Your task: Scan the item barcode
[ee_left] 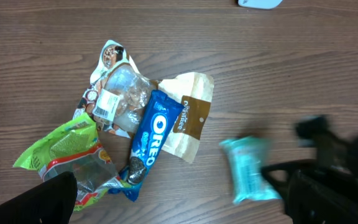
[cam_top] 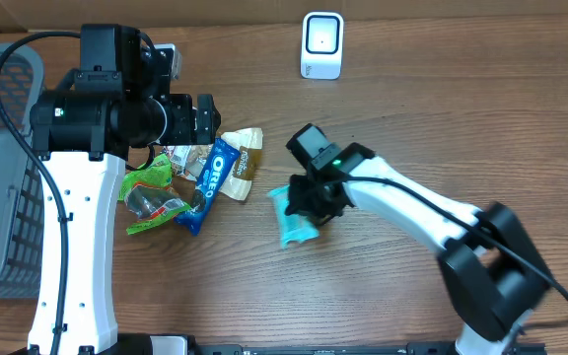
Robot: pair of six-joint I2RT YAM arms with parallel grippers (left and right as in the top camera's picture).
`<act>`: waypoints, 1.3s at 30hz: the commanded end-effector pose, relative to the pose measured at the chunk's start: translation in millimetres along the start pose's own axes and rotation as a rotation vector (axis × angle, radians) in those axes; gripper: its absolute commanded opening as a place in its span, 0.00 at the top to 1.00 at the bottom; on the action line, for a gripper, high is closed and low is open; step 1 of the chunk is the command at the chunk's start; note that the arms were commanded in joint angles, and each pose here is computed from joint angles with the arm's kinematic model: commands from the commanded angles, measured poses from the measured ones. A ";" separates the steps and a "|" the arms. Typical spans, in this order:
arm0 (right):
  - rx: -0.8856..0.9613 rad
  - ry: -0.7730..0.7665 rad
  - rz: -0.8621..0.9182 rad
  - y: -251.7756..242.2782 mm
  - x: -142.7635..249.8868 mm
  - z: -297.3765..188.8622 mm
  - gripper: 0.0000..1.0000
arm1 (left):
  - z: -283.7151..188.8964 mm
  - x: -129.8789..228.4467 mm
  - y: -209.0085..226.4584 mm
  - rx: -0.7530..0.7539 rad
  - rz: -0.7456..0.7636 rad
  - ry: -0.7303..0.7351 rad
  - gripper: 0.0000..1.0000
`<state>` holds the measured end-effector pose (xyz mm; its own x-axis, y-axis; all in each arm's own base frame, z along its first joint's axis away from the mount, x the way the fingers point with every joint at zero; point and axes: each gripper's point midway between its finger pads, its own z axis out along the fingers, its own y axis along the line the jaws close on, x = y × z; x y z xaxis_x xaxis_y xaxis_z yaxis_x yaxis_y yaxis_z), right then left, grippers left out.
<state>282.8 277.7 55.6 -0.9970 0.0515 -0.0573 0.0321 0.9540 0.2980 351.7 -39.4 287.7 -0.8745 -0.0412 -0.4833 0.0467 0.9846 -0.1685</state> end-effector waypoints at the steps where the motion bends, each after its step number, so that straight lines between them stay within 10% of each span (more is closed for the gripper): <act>1: 0.221 -0.315 -0.076 -31.2 -43.1 -60.6 0.96 | 2.5 0.9 1.4 -0.006 -0.012 0.007 0.00; 12: 0.575 -0.431 -0.200 -68.5 -58.3 -63.1 0.96 | 2.5 0.9 1.4 -0.006 -0.012 0.007 0.00; 25: -0.011 -0.053 0.094 -114.8 -75.8 -77.1 0.27 | 2.5 0.9 1.4 -0.006 -0.012 0.007 0.00; 39: -0.174 0.061 -0.094 -160.3 -86.3 -13.6 0.22 | 2.5 0.9 1.4 -0.006 -0.012 0.007 0.00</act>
<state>364.6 104.2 28.2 -0.9994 0.0311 -0.0146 0.0230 0.9227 0.3847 351.7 -39.4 287.7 -0.8745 -0.0412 -0.4833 0.0467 0.9846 -0.1685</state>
